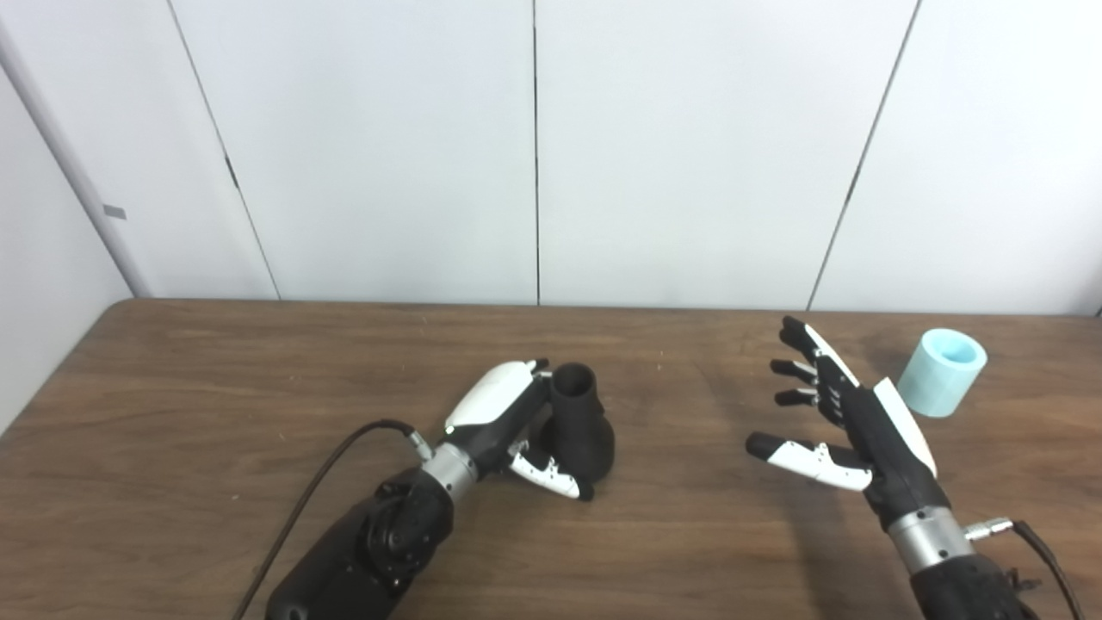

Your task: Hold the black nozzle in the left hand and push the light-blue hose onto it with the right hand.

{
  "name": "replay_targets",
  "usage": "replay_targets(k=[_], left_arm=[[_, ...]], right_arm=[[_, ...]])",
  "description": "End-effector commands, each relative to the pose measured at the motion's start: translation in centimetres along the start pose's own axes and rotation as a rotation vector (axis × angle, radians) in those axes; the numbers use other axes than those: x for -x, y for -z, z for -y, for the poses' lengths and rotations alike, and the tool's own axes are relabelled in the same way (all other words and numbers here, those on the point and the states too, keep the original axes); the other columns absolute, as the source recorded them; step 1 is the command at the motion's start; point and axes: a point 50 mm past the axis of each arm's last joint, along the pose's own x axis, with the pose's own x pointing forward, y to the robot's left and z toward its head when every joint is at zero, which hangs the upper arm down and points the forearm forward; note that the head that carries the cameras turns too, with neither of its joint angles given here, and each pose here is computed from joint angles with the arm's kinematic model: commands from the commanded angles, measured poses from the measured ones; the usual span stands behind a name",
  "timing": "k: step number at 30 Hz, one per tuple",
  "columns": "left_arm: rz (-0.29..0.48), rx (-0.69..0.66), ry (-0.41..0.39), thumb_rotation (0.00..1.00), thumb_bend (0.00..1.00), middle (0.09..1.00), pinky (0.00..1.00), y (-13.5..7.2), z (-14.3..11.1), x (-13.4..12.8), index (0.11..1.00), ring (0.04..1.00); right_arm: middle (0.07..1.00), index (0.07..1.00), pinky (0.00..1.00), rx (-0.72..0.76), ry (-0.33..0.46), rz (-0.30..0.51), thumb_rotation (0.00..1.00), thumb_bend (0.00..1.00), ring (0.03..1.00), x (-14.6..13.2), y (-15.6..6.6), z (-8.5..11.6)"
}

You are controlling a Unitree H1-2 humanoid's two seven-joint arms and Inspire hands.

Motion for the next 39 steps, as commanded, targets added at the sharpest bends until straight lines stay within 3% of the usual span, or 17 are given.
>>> replay_targets(k=[1,4,5,8,10,12,15,19,24,27,33,39], left_arm=[[-0.005,0.009,0.206,0.0,0.53,0.48,1.0,-0.5,4.6,0.2,0.488,0.61],[-0.019,0.0,0.22,0.0,0.53,0.48,1.0,-0.1,4.9,0.4,0.488,0.611],[-0.022,-0.003,0.223,0.0,0.53,0.48,1.0,0.1,4.8,0.5,0.488,0.612],[-0.028,-0.019,0.222,0.0,0.53,0.483,1.0,0.9,4.5,1.0,0.487,0.614],[-0.029,-0.032,0.222,0.0,0.53,0.488,1.0,1.4,4.2,1.4,0.484,0.614],[-0.033,-0.047,0.222,0.0,0.53,0.496,1.0,2.1,4.0,1.8,0.48,0.616],[-0.051,-0.067,0.216,0.0,0.52,0.501,1.0,3.6,3.6,2.7,0.477,0.621],[-0.058,-0.068,0.217,0.0,0.53,0.498,1.0,5.1,3.5,3.5,0.478,0.623],[-0.059,-0.072,0.226,0.0,0.53,0.492,1.0,6.3,3.5,3.9,0.482,0.616],[-0.062,-0.069,0.235,0.0,0.53,0.491,1.0,6.8,3.4,4.0,0.482,0.615],[-0.057,-0.066,0.24,0.0,0.53,0.491,1.0,7.3,3.0,4.3,0.482,0.616],[-0.048,-0.059,0.241,0.0,0.53,0.492,1.0,7.4,3.1,4.3,0.482,0.616]], right_arm=[[0.941,0.958,0.71,0.022,0.032,0.093,0.56,0.75,0.853,-1.0,-2.2,1.0],[0.939,0.954,0.72,0.008,0.05,0.092,0.5,0.71,0.855,-0.7,-3.0,2.0],[0.931,0.944,0.72,0.001,0.055,0.089,0.37,0.69,0.852,-0.6,-3.1,2.3],[0.888,0.906,0.71,-0.089,0.111,0.044,0.17,0.71,0.82,-0.3,-4.2,4.0],[0.872,0.889,0.69,-0.08,0.139,0.031,0.13,0.73,0.803,-0.6,-5.0,5.3],[0.866,0.877,0.66,0.025,0.158,0.041,0.1,0.74,0.791,-1.1,-6.0,6.8],[0.903,0.881,0.66,0.363,0.211,0.04,0.08,0.76,0.82,-2.8,-8.7,11.0],[0.95,0.918,0.71,0.618,0.248,-0.036,0.12,0.81,0.889,-5.4,-10.3,15.7],[0.941,0.929,0.76,0.676,0.234,-0.151,0.19,0.84,0.895,-8.1,-11.2,20.6],[0.922,0.909,0.76,0.725,0.214,-0.248,0.16,0.84,0.888,-9.7,-11.0,23.0],[0.918,0.902,0.76,0.749,0.171,-0.39,0.16,0.87,0.885,-11.9,-9.8,24.9],[0.928,0.908,0.76,0.683,0.029,-0.54,0.18,0.86,0.892,-13.9,-7.4,25.0]])
